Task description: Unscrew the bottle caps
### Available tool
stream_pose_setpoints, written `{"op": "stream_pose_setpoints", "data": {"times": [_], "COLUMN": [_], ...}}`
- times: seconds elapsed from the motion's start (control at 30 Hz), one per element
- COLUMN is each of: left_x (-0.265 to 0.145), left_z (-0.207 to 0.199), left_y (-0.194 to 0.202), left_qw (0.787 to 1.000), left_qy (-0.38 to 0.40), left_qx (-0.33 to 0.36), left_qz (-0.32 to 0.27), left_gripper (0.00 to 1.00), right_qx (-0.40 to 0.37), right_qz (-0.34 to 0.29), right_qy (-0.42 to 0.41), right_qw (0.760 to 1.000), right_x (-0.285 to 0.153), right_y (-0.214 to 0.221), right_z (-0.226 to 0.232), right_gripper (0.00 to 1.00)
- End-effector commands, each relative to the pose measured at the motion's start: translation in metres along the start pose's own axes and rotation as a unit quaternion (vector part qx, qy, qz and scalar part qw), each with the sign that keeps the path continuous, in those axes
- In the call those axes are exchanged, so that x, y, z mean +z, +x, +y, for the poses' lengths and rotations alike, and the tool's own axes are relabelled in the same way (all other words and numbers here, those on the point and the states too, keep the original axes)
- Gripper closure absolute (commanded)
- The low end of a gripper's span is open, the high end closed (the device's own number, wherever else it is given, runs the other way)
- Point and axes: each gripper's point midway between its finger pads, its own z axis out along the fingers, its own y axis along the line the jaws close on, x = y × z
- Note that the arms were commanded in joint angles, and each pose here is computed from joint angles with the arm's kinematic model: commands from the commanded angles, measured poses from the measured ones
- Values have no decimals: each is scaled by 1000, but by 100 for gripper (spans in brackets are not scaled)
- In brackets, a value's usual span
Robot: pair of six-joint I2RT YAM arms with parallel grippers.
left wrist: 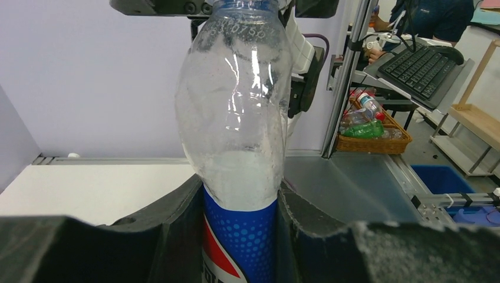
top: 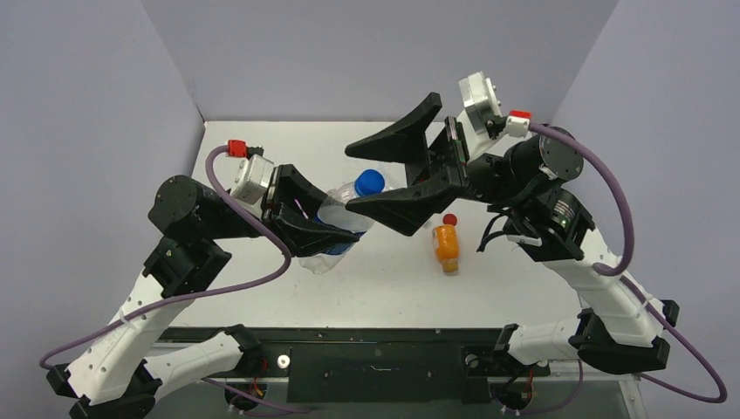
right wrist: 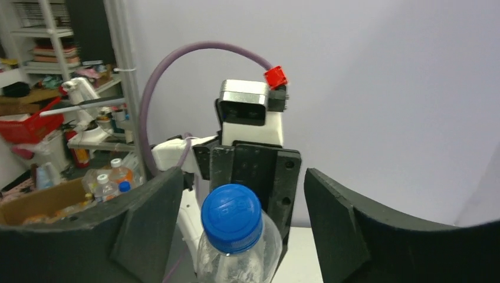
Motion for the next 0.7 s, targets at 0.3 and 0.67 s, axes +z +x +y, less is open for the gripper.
{"op": "stream_pose_setpoints", "data": {"times": [0.3, 0.67], "left_x": [-27, -43], "left_z": [90, 118], "left_y": [-13, -25], "left_qw": [949, 914], "left_qy": [-226, -306], "left_qx": [215, 262], "left_qz": [-39, -47], "left_gripper": [100, 100], "right_qx": [23, 40], "right_qz": [-37, 25], "right_qy": [329, 413], "right_qw": [943, 910], "right_x": [-33, -28], "right_y": [-13, 25], "right_z": [-86, -117], "right_gripper": [18, 33]}}
